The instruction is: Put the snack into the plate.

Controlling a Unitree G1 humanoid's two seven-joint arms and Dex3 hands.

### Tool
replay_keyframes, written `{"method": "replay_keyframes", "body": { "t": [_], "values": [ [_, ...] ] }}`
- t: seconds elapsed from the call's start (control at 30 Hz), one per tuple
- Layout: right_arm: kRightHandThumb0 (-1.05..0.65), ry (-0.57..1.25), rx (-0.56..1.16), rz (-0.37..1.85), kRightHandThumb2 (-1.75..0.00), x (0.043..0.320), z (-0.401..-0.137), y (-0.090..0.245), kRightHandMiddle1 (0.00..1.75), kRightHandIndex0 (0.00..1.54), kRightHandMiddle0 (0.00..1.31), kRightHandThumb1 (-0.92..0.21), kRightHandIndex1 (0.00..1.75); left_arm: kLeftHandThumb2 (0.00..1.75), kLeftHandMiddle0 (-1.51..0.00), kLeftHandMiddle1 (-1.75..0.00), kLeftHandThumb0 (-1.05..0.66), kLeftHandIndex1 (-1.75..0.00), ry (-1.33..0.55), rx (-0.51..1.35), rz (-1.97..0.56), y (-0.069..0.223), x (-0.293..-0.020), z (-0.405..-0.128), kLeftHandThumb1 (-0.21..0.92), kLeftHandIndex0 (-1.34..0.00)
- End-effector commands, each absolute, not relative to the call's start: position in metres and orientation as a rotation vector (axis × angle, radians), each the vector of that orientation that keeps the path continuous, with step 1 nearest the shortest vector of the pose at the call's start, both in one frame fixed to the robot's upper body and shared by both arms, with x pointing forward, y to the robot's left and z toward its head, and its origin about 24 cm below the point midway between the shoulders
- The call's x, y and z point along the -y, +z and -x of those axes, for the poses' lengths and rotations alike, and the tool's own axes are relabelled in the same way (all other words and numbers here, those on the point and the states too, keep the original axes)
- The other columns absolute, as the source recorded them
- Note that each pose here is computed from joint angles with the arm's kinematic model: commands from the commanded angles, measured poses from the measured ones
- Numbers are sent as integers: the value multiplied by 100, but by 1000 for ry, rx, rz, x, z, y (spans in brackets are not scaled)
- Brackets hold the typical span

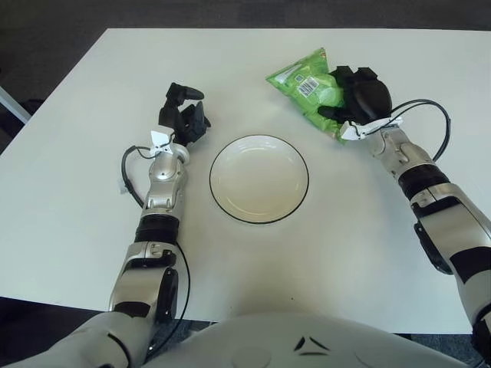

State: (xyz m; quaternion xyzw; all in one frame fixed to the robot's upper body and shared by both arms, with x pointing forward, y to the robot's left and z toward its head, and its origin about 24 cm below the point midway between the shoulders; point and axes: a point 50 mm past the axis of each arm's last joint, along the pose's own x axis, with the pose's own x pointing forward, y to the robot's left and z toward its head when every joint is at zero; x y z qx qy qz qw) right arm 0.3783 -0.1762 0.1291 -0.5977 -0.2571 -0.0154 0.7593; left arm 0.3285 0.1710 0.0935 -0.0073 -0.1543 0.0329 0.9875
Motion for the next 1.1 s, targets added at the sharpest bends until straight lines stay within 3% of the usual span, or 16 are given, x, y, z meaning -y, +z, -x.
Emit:
{"method": "replay_keyframes", "body": {
  "t": [0.0, 0.23, 0.7, 1.07],
  "values": [
    [0, 48, 423, 1280, -102, 191, -366, 94, 174, 47, 37, -51, 156, 73, -83, -175, -37, -175, 78, 158, 35, 47, -169, -309, 76, -30],
    [0, 76, 430, 1219, -120, 197, -366, 98, 164, 50, 46, -39, 173, 73, -83, -175, -37, -175, 78, 159, 32, 47, -168, -310, 76, -30],
    [0, 51, 438, 1167, -125, 197, -369, 109, 167, 53, 46, -35, 175, 73, -83, -175, -37, -175, 76, 160, 31, 47, -168, -309, 76, -30],
    [0, 0, 524, 963, -129, 194, -369, 133, 170, 55, 44, -33, 175, 74, -84, -175, -37, -175, 74, 161, 30, 48, -168, -309, 75, -31]
  ]
}}
